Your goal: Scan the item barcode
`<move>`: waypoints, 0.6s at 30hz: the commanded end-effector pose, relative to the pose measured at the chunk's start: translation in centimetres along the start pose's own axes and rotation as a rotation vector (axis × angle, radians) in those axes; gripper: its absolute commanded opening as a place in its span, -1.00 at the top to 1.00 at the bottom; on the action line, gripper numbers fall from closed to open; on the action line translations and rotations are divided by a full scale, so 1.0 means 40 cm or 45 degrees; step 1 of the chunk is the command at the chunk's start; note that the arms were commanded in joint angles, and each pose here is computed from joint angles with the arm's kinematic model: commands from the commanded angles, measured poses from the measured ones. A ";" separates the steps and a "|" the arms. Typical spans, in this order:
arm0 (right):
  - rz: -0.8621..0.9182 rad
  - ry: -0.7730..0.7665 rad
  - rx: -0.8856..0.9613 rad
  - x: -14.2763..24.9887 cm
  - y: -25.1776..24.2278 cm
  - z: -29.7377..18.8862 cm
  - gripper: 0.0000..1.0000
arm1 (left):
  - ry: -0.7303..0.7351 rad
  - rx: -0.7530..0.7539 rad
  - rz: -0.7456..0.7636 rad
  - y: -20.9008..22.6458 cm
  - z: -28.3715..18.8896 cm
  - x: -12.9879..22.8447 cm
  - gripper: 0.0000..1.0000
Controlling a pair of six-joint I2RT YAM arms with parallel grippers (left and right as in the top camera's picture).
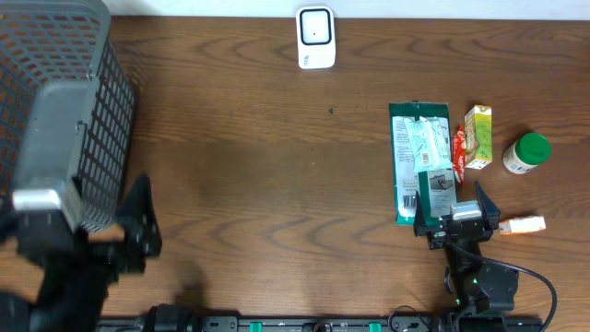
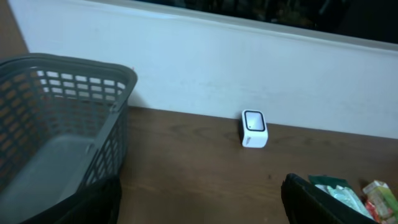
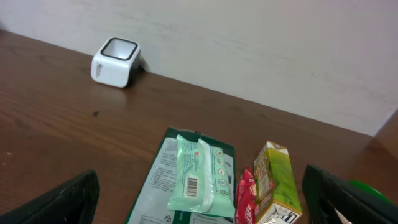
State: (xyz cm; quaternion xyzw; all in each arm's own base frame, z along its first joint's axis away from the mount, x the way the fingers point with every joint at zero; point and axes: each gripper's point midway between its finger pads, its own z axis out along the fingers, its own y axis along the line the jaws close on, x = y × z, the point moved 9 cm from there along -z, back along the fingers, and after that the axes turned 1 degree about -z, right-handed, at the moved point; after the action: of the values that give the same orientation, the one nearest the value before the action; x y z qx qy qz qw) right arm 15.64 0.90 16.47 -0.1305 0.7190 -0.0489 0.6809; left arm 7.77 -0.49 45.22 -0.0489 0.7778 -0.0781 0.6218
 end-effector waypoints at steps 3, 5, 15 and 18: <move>0.021 -0.002 0.001 0.001 -0.001 -0.001 -0.99 | -0.081 -0.062 0.021 0.026 -0.074 0.094 -0.66; 0.021 -0.002 0.001 0.001 -0.001 -0.001 -0.99 | -0.102 -0.061 0.021 0.033 -0.092 0.134 -0.66; 0.021 -0.002 0.001 0.001 -0.001 -0.001 -0.99 | -0.347 -0.011 0.019 0.052 -0.068 0.236 -0.66; 0.021 -0.002 0.001 0.001 -0.001 -0.001 -0.98 | -0.493 0.033 0.023 0.050 -0.040 0.237 -0.67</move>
State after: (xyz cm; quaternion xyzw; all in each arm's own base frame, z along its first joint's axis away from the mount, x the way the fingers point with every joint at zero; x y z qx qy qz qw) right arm 15.64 0.90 16.47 -0.1305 0.7190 -0.0489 0.6809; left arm 3.46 -0.02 36.92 -0.0540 0.6618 -0.0747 0.7440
